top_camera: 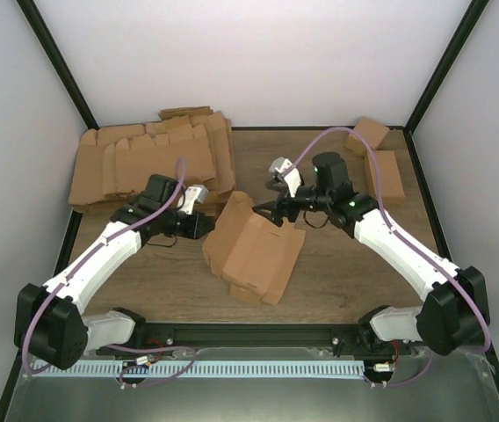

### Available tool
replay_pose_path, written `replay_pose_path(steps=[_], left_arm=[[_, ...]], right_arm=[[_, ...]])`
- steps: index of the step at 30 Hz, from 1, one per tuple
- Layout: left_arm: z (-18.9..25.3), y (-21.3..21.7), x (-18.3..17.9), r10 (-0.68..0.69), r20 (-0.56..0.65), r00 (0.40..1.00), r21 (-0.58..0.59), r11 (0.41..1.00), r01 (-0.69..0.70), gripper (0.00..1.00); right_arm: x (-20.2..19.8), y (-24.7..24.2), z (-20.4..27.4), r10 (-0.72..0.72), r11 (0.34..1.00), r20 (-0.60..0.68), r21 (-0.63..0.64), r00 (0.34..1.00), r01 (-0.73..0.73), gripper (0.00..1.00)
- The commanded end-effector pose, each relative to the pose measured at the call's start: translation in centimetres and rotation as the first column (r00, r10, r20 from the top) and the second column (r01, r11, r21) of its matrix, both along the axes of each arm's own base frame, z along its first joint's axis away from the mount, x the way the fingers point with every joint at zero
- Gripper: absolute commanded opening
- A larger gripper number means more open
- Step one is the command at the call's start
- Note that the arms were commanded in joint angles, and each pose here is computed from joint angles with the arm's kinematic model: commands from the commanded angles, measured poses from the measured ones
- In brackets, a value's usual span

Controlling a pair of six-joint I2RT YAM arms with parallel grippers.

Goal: Fold the paper box

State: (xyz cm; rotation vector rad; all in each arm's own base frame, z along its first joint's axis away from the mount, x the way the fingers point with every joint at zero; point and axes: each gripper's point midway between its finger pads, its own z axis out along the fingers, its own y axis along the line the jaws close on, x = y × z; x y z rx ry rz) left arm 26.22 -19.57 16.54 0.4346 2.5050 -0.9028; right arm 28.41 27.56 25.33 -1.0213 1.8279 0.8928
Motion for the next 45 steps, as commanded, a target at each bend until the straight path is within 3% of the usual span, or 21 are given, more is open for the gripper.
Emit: replay_pose_path(steps=[1,6,11,14,33,41,43,45], left_arm=[[1.0,-1.4,0.3,-0.038,0.076,0.996,0.052,0.998,0.034,0.04],[1.8,-2.7,0.3,-0.092,0.119,0.989,0.08,0.993,0.083,0.04],[2.3,-4.1,0.2,-0.148,0.142,0.979,0.128,0.983,0.13,0.04],[3.1,-4.8,0.1,-0.176,0.177,0.968,0.14,0.978,0.152,0.04],[5.9,-6.5,-0.7,-0.244,0.281,0.928,0.121,0.968,0.218,0.04],[6.7,-6.6,-0.8,-0.239,0.305,0.922,0.101,0.971,0.218,0.04],[7.3,-6.5,-0.7,-0.226,0.323,0.919,0.092,0.974,0.207,0.11],[8.1,-6.3,-0.6,-0.204,0.344,0.917,0.082,0.979,0.186,0.3]], right_arm=[[-0.6,2.0,2.0,0.252,0.965,0.281,-0.149,0.926,-0.218,0.9],[-1.4,2.9,-1.2,0.478,0.859,0.425,-0.409,0.768,-0.309,0.86],[-0.7,3.5,-0.7,0.558,0.815,0.499,-0.481,0.663,-0.324,0.83],[-0.7,3.8,-1.0,0.615,0.776,0.49,-0.516,0.617,-0.363,0.75],[1.3,3.9,-4.6,0.67,0.708,0.412,-0.607,0.618,-0.363,0.51],[1.3,3.9,-4.1,0.676,0.705,0.426,-0.611,0.601,-0.36,0.17],[1.2,3.8,-3.8,0.675,0.705,0.431,-0.615,0.599,-0.352,0.05],[1.2,3.6,-3.4,0.668,0.711,0.442,-0.616,0.599,-0.339,0.01]])
